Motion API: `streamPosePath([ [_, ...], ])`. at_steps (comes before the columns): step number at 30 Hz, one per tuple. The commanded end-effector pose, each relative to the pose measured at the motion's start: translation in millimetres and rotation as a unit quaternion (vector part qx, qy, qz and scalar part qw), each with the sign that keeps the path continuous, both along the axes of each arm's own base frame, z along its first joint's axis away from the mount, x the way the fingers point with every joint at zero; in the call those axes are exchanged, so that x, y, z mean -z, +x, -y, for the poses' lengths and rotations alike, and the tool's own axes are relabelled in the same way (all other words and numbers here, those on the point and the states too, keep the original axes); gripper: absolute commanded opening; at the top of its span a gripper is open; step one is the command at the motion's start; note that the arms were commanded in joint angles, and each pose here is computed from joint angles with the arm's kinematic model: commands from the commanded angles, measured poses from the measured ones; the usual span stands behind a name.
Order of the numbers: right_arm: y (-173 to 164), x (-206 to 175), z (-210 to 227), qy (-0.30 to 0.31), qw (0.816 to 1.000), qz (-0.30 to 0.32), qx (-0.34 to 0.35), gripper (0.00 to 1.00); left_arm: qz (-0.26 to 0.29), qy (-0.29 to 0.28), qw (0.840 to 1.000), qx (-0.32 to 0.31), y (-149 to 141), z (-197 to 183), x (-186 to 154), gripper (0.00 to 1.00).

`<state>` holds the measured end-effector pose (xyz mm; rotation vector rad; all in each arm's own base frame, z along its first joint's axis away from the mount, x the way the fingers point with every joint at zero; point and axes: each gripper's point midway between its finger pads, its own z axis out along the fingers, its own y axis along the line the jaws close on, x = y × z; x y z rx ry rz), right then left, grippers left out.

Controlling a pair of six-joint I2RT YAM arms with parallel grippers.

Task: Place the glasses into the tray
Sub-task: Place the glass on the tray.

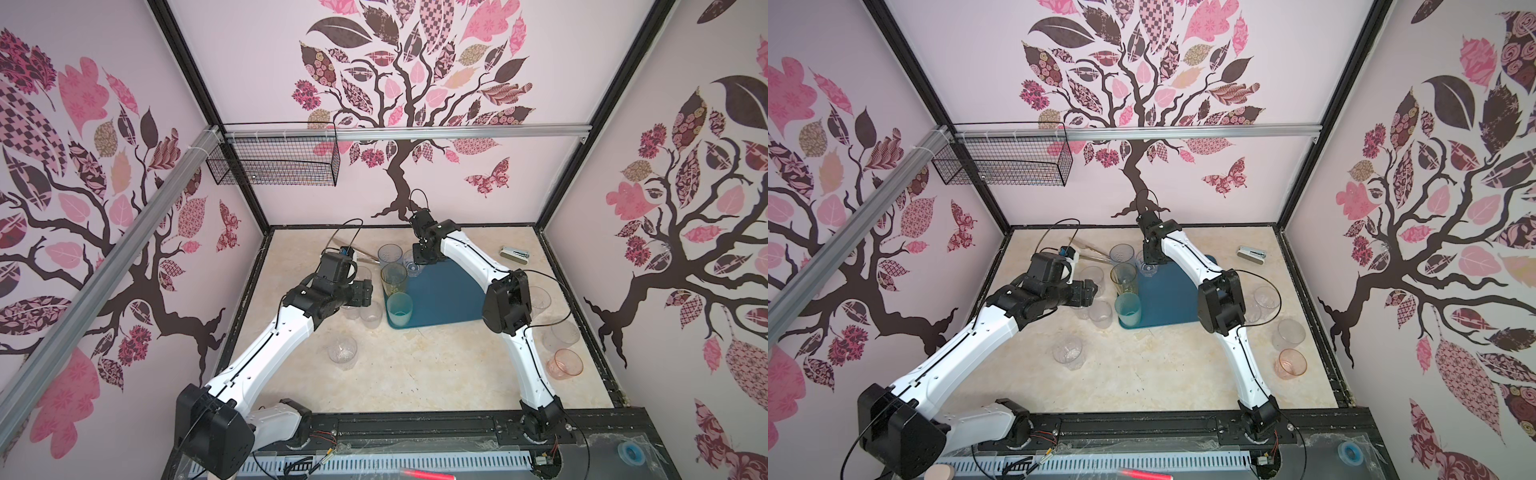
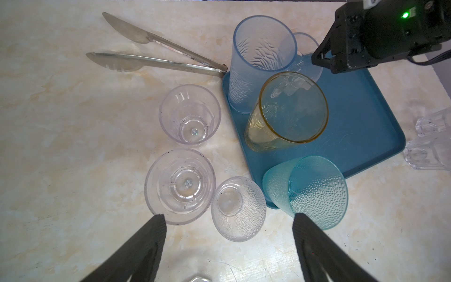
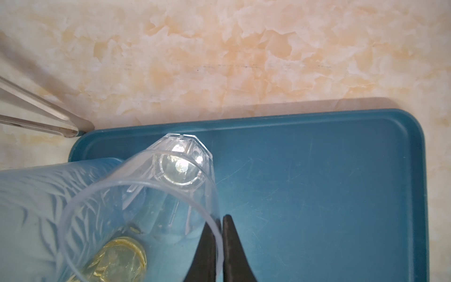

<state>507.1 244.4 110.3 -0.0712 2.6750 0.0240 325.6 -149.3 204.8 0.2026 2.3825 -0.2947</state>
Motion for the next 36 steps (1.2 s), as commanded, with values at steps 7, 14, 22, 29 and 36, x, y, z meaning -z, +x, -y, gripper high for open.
streamPosePath([
  [7,-20,-14,5,0.004,1.000,-0.028,-0.012,0.05,-0.008,0.006,1.000,-0.006,0,-2,10,0.86],
  [14,-27,-11,10,-0.004,0.999,-0.039,-0.010,0.06,-0.010,0.007,1.000,-0.006,-1,-3,11,0.86],
  [22,-19,-3,12,-0.023,0.999,-0.037,-0.010,0.13,-0.009,0.007,1.000,-0.011,-3,-5,12,0.86],
  [29,-10,-5,4,-0.010,1.000,-0.027,-0.010,0.25,-0.010,0.007,1.000,-0.012,-3,-5,12,0.86],
  [36,-5,-20,0,0.004,1.000,-0.010,-0.011,0.29,-0.009,0.009,1.000,-0.012,-1,-5,10,0.86],
])
